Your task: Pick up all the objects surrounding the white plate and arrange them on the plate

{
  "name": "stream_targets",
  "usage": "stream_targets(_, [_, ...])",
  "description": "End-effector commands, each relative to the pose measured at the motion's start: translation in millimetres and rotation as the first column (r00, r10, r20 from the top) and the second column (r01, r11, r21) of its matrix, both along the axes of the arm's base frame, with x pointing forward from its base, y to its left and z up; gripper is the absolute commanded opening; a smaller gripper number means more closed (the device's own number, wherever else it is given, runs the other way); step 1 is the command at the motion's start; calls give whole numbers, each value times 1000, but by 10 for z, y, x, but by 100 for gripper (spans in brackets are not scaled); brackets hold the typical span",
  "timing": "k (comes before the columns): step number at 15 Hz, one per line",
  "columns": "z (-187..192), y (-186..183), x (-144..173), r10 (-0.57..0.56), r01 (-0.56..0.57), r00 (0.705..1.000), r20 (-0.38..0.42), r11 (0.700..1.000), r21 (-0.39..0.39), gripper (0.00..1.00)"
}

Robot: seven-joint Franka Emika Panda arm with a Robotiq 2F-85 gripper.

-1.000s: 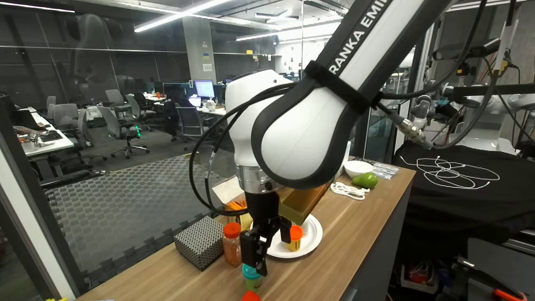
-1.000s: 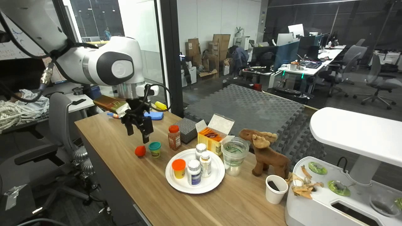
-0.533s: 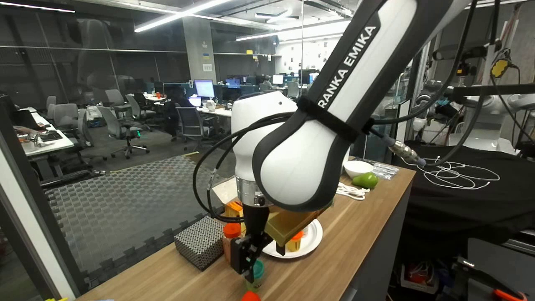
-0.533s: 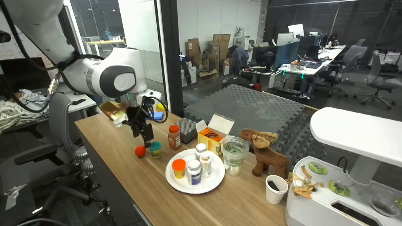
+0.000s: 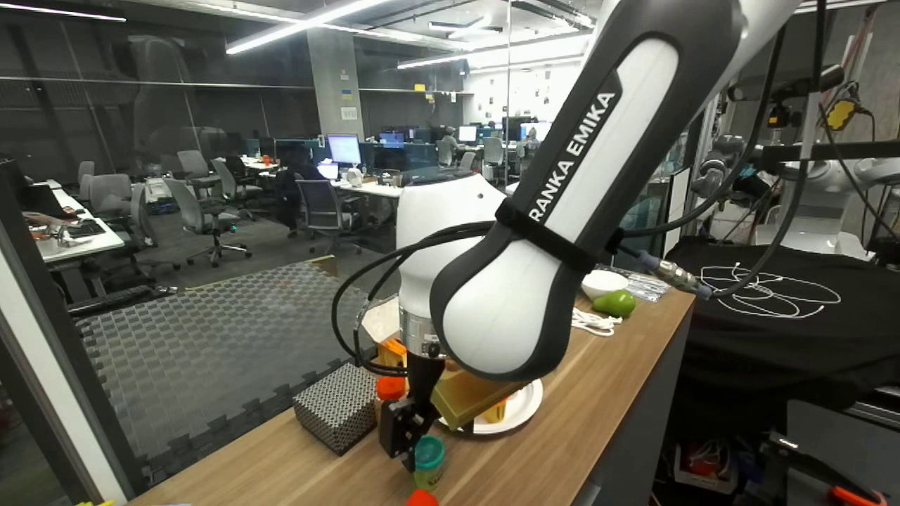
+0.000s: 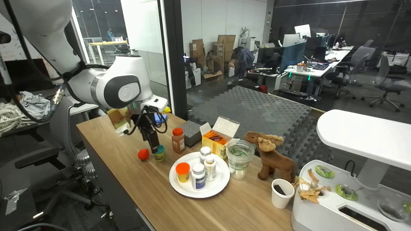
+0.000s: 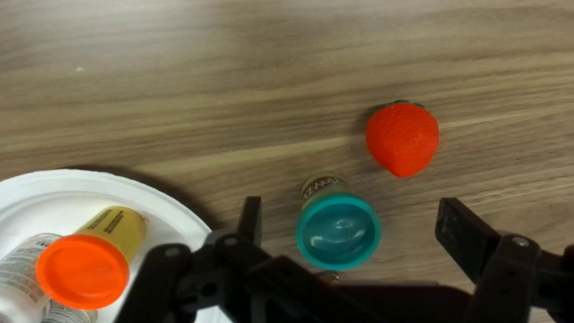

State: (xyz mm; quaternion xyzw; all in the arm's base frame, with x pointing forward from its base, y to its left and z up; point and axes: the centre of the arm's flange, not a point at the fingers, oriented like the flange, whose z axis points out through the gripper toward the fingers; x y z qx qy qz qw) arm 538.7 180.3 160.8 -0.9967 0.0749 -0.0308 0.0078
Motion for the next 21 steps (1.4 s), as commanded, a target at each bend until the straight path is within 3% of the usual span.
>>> stream_targets(1, [-97, 90, 115, -42, 42, 999, 32, 999, 5, 100])
stream_targets(8, [-282, 106, 249, -64, 64, 998, 25, 998, -5, 100])
stream_targets(9, [-305, 98, 263, -66, 66, 998, 25, 998, -6, 93])
stream_targets(10, [-321, 91, 272, -65, 66, 998, 25, 998, -10, 74])
stream_targets(16, [-330, -14, 308, -79, 81, 996, 42, 996, -43, 29])
stream_targets(21, [-183, -189, 330, -86, 89, 995, 54, 994, -64, 28])
